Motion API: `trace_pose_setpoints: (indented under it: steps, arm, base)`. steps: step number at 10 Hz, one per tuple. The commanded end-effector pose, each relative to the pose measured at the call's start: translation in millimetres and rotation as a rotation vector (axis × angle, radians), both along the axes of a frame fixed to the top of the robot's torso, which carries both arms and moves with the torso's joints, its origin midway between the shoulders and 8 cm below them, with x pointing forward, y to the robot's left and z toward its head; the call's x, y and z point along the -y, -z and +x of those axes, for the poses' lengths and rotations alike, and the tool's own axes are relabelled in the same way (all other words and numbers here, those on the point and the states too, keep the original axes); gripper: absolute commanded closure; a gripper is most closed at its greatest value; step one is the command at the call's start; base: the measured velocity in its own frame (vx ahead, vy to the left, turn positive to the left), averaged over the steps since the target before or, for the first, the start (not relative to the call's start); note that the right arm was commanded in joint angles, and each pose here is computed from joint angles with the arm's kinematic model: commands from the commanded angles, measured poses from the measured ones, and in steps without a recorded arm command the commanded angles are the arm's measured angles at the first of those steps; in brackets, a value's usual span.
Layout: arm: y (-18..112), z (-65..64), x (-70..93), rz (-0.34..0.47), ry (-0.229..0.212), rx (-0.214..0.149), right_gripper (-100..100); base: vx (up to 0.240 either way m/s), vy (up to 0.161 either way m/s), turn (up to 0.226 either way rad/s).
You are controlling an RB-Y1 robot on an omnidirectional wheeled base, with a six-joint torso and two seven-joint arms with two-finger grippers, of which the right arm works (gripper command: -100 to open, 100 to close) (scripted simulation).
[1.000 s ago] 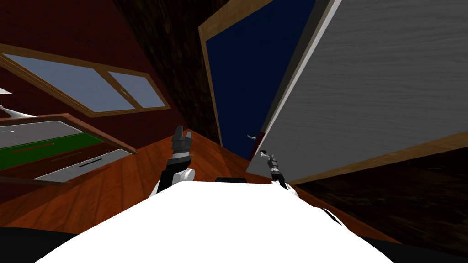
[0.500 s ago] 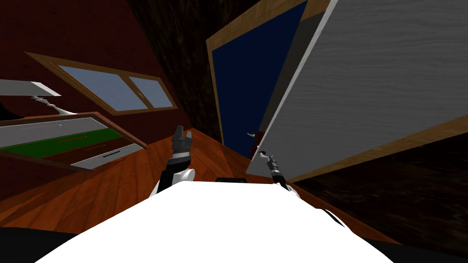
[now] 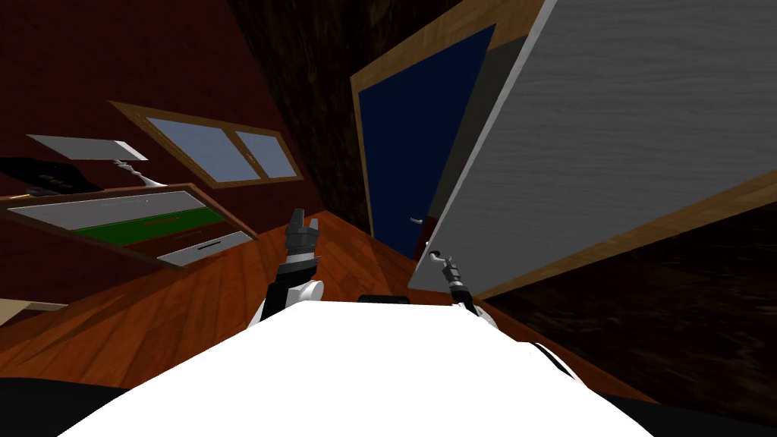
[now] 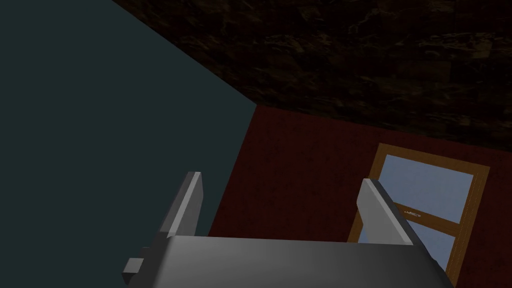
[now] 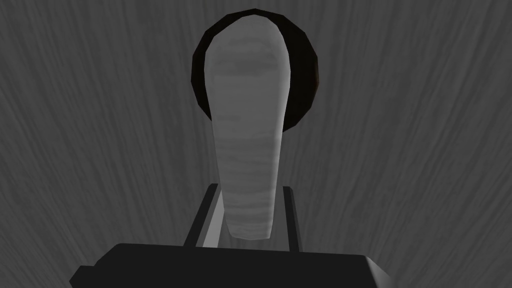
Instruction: Pull the door open
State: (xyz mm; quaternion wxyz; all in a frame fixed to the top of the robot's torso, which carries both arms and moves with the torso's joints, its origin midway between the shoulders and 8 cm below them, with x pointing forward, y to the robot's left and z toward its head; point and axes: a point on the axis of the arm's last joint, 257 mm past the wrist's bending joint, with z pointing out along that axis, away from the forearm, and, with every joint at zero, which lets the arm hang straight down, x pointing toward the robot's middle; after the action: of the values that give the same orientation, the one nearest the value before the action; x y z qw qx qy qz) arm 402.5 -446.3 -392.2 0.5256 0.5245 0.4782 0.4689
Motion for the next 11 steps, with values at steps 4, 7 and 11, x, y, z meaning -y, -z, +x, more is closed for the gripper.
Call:
trace_pose_setpoints:
  steps: [4,7,11]
  arm:
    - [-0.4,11.2,-25.0,0.008,-0.051,0.005,100]
    - [-0.8,17.5,-39.1,0.010,-0.082,0.008,100]
    - [-1.3,-0.3,-24.6,0.005,-0.087,0.008,100]
  base:
    - [-0.168,-0.061,0.131]
    - [-0.166,-0.088,0.108]
    - [-0.163,-0.038,0.115]
